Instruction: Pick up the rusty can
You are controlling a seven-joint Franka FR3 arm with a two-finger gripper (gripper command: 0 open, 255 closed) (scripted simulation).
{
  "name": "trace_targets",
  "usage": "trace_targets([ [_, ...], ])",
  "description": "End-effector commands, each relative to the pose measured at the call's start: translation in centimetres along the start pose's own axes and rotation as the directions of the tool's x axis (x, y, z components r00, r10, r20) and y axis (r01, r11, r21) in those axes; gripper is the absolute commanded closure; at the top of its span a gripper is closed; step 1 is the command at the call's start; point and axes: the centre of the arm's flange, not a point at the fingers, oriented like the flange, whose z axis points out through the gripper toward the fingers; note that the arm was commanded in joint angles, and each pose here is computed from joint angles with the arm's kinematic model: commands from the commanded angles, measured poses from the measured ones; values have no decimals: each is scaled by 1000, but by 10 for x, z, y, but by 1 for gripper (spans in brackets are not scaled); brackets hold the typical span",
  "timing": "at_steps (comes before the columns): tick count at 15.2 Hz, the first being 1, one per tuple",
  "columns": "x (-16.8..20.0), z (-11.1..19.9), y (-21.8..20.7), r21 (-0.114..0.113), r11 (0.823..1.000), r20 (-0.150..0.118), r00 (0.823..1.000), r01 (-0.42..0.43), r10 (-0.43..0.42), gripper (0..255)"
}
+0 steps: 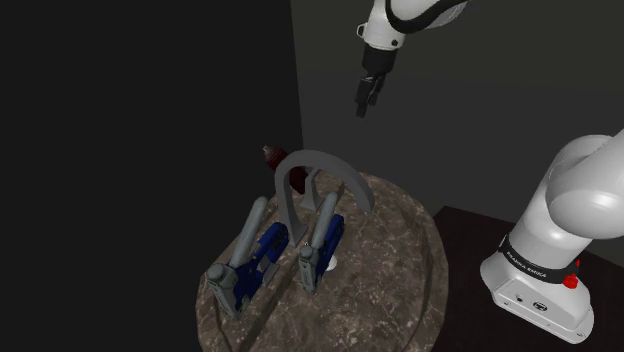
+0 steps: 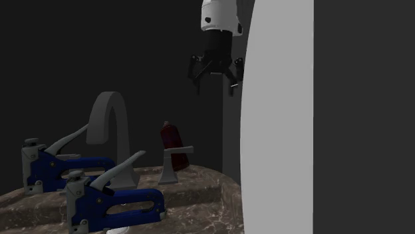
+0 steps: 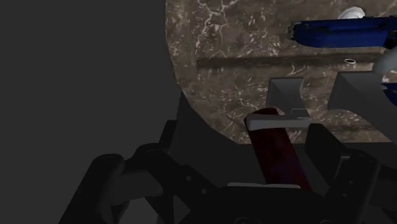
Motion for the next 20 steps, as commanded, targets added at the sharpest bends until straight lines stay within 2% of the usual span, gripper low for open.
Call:
trace_targets([
  [1, 19, 14, -5, 5, 998, -13, 998, 59, -59, 0],
  [5, 59, 41, -18, 13, 985, -36, 985, 172, -172, 0],
  [10, 108, 72, -41, 20, 950, -66, 949, 310, -309, 0],
  [15, 153, 102, -71, 22, 897, -96, 894, 442, -439, 0],
  [20, 194, 130, -107, 20, 825, -126, 820, 565, -559, 0],
])
